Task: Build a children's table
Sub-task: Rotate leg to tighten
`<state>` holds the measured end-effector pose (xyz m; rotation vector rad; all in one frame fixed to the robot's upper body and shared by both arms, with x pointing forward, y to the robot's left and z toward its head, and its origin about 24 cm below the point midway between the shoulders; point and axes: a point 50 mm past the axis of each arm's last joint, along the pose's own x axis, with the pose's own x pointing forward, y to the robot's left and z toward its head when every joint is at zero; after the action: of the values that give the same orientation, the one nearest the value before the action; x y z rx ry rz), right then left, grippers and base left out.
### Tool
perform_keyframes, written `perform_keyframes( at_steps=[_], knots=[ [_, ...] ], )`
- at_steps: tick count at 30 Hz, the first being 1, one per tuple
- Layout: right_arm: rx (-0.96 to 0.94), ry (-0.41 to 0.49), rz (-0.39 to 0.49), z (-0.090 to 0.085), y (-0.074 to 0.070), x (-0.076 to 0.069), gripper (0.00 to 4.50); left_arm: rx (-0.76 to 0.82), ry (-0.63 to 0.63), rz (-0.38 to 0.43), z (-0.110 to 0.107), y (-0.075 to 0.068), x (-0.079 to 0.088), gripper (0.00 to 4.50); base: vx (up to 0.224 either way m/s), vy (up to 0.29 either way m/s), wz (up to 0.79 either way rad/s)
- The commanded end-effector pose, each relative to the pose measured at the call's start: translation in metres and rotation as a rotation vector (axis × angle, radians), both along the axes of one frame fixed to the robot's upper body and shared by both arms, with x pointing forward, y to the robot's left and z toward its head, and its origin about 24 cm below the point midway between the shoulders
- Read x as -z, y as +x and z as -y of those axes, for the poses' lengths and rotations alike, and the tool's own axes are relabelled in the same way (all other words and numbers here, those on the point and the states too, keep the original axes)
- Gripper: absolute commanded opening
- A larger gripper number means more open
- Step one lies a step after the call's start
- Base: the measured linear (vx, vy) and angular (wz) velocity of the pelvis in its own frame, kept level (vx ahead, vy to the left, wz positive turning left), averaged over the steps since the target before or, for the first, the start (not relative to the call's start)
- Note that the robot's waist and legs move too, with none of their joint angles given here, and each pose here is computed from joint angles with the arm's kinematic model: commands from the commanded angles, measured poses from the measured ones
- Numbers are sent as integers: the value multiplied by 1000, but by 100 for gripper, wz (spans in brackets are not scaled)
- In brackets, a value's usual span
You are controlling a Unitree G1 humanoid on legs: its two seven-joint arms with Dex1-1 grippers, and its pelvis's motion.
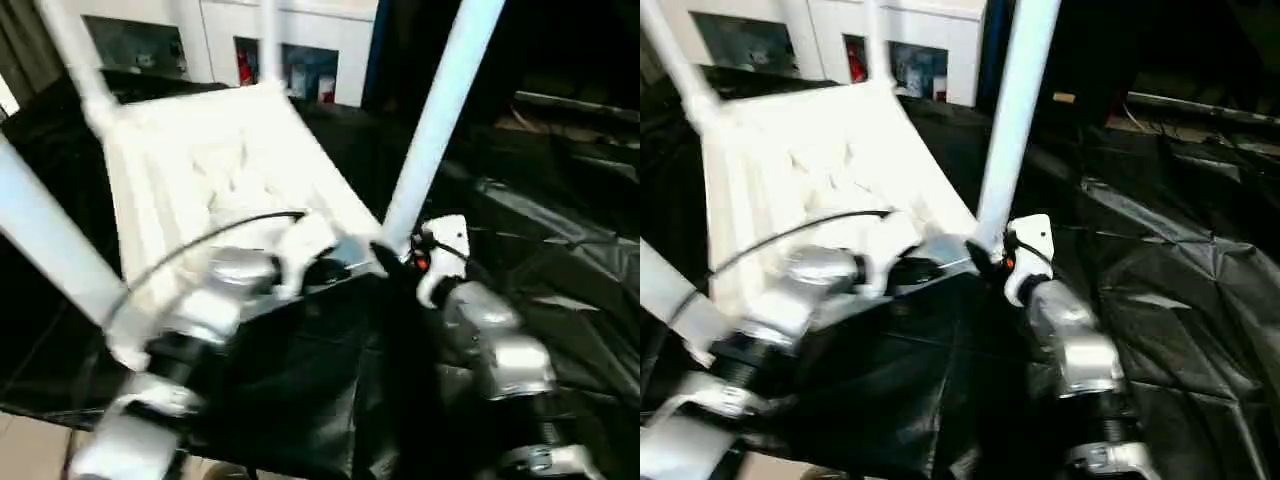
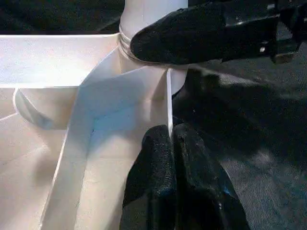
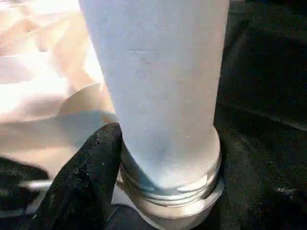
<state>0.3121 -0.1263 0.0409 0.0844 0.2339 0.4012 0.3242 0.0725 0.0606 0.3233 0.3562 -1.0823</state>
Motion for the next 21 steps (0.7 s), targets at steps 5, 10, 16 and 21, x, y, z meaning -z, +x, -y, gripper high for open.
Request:
perform_keyframes(
  at_steps=[5, 10, 16, 21],
  knots=[
    [-173, 20, -109, -35, -16, 21, 346, 108, -41, -27, 32, -13, 3, 0, 0, 0, 0],
    [-261, -42, -68, -22, -16, 16, 365, 106, -38, -35, 18, -13, 4, 0, 0, 0, 0],
    [-562, -52, -4, 6, -23, -5, 365, 230, -24, -85, -11, -20, 4, 0, 0, 0, 0],
    [-710, -62, -12, 20, -29, -17, 365, 321, -11, -123, -30, -25, 0, 0, 0, 0, 0]
  ],
)
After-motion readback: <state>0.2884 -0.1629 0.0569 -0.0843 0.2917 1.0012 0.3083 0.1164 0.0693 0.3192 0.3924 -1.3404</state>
